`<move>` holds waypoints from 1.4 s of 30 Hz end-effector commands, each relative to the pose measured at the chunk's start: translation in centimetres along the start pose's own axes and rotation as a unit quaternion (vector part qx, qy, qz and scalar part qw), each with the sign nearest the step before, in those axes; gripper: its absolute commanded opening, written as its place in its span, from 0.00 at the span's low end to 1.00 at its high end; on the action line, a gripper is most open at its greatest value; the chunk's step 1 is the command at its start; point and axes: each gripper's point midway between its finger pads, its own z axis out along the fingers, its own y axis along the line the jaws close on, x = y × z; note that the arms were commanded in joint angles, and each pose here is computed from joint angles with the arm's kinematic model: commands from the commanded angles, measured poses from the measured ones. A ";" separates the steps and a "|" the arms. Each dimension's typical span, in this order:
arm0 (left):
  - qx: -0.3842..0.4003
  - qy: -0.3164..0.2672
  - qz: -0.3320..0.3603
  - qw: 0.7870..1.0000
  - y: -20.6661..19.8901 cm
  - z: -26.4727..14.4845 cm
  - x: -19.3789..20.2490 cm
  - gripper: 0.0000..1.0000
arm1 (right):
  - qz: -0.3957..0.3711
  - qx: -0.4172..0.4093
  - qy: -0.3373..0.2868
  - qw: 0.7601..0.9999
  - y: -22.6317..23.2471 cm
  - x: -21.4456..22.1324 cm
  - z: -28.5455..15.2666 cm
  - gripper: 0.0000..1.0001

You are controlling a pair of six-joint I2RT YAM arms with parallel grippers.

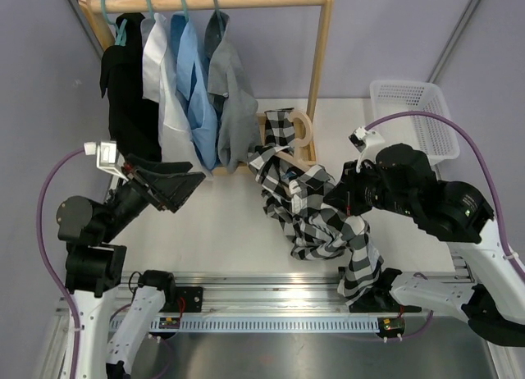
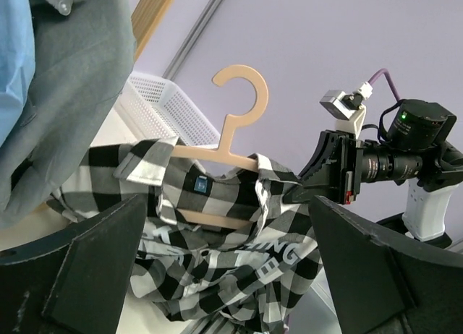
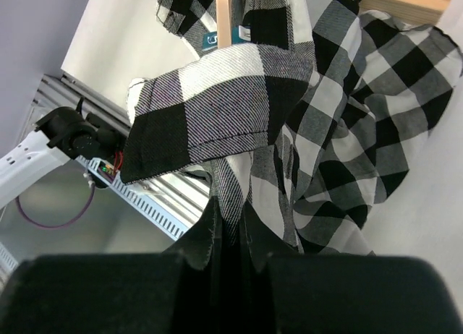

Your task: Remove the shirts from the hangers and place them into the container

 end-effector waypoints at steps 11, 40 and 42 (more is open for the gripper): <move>-0.015 0.131 0.124 0.984 -3.9 10.6 6.5 0.99 | -0.015 -0.076 -0.046 0.996 3.8 -3.4 -0.2 0.00; -0.117 0.060 0.219 0.967 -3.2 20.7 10.8 0.55 | -0.017 -0.133 -0.065 0.989 4.8 -2.5 -4.2 0.00; -0.101 0.064 0.211 0.970 -3.9 20.8 11.0 0.34 | -0.018 -0.127 -0.067 0.989 4.6 -2.6 -4.2 0.00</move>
